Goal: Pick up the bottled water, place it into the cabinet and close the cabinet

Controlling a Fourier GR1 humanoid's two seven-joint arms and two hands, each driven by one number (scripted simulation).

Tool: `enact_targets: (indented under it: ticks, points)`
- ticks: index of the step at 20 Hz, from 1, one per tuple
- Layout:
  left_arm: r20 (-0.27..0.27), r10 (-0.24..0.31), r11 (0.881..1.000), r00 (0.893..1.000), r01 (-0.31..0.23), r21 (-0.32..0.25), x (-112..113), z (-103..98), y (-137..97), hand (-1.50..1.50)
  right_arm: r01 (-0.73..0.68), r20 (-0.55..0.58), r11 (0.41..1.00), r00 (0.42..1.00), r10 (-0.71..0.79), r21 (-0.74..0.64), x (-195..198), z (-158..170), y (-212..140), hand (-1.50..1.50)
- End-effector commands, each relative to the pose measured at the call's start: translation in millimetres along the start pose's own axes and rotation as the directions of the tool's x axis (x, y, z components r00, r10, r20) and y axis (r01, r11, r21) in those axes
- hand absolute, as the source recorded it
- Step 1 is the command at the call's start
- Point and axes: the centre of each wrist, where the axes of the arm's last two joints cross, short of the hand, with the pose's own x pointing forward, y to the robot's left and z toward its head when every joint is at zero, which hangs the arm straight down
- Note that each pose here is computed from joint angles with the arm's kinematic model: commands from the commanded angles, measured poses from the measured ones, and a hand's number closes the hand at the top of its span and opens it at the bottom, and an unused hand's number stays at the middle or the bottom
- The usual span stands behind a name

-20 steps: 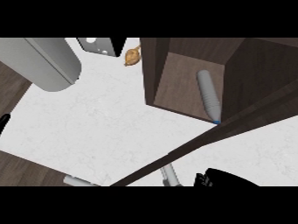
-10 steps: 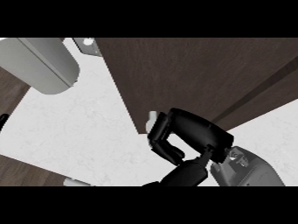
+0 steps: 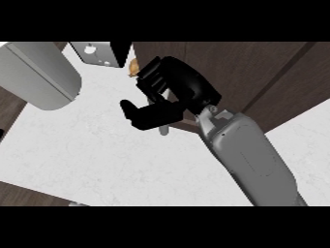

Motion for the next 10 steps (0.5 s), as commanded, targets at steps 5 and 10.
enact_targets:
  ticks: [5, 10]
  points:
    - [0.029, -0.006, 1.000, 1.000, 0.005, 0.014, 4, 6, 7, -1.50, 0.065, 0.050, 0.975, 0.997, -0.056, -0.211, 22, -41, -20, 1.50]
    - [0.019, 0.005, 0.999, 1.000, -0.006, 0.033, 2, 11, 6, -1.50, 0.204, 0.074, 0.932, 0.979, -0.190, -0.298, 18, -44, -30, -1.50]
